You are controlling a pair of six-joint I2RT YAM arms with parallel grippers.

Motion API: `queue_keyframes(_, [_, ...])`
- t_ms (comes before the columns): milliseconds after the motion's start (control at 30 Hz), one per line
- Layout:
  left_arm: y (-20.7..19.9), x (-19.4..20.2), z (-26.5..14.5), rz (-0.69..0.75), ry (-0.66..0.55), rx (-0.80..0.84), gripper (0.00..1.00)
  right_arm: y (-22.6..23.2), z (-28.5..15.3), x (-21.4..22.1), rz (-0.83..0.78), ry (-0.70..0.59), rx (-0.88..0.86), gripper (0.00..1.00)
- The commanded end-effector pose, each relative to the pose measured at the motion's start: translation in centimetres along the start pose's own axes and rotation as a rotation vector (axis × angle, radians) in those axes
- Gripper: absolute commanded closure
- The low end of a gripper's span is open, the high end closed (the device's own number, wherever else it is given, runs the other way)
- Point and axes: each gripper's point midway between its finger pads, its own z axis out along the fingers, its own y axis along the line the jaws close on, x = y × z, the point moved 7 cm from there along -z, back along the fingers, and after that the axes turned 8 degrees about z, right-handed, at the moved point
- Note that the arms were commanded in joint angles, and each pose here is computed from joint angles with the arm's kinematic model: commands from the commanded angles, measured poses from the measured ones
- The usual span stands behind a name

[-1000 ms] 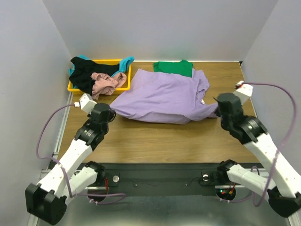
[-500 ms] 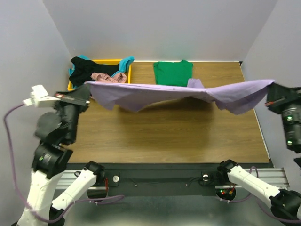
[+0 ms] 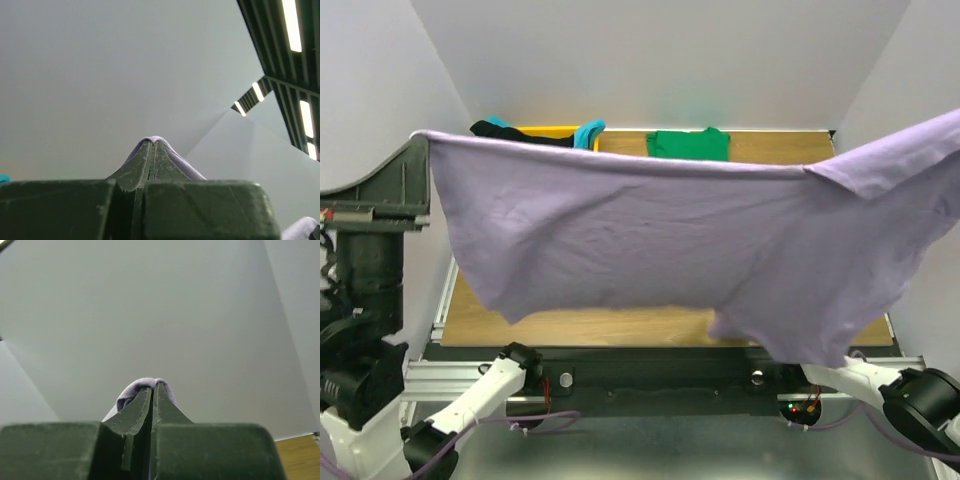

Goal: Fold and stack the t-shirts
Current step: Flatten the tshirt out, then fold the tshirt

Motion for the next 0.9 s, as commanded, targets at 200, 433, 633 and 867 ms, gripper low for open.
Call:
queue_keyframes(200, [8.7, 10.2, 10.8, 0.24, 0.044, -0.488, 1.0, -3.3, 13.2, 13.8, -0.498, 0.03, 0.512, 1.0])
queue_keyframes(433, [19.6, 24.9, 14.0, 0.404, 0.241, -0.716, 1.0, -13.3, 17.9, 28.3, -0.589, 0.236, 0.621, 0.99])
queue_keyframes(633, [30.5, 37.8, 12.9, 0.459, 0.535, -0.817, 1.0, -22.3, 15.6, 40.9, -0.585, 0.474, 0.656, 1.0])
queue_keyframes(867, [36.6, 45.7, 13.7, 0.515, 0.699, -0.913, 1.0, -28.4, 15.2, 49.0, -0.688, 0.633, 0.732, 1.0])
